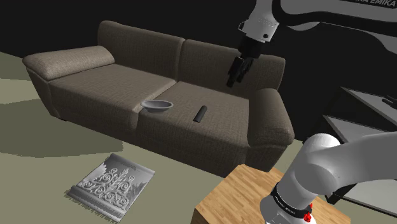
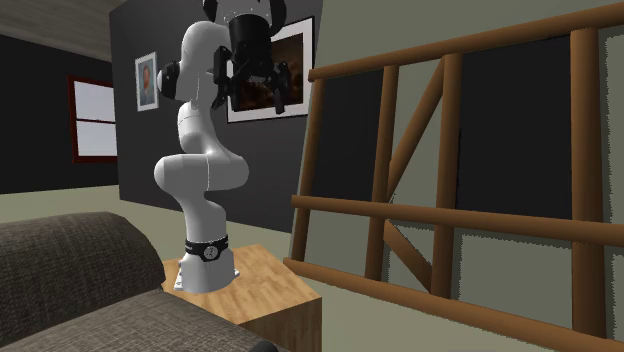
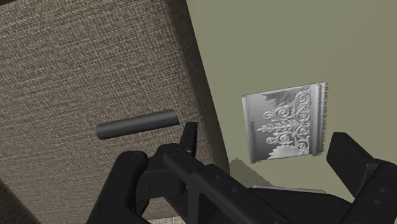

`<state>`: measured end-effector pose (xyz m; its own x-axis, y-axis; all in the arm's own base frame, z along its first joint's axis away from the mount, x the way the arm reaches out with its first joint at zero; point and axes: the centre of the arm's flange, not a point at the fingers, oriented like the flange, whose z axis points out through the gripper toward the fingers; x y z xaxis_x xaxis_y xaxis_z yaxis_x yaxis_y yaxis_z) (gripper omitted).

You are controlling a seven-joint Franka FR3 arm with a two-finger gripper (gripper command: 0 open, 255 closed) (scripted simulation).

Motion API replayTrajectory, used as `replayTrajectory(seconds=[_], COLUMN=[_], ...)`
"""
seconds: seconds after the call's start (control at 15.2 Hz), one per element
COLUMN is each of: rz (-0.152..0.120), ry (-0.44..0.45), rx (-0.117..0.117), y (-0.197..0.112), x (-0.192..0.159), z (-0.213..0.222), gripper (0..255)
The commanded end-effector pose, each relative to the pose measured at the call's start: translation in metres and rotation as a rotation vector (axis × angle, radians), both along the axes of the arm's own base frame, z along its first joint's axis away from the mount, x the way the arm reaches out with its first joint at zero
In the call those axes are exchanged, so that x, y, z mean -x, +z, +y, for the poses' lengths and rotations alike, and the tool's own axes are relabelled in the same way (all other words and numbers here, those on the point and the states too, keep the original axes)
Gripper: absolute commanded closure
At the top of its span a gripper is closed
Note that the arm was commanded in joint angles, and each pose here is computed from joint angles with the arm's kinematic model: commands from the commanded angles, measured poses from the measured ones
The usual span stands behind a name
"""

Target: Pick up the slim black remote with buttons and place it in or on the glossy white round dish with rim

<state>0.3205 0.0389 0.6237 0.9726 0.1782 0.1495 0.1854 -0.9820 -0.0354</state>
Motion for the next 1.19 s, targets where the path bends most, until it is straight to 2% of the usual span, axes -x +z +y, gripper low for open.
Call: replayTrajectory(seconds=[0.0,0.53,1.12], rz=[0.0,0.091,0.192], ry=[0.0,-0.326,-0.692], rx=[0.0,-0.044,-0.093], y=[0.0,-0.058,-0.135], x=[0.0,-0.097,-0.189], z=[0.0,-0.011,-0.055], gripper=[0,0,0])
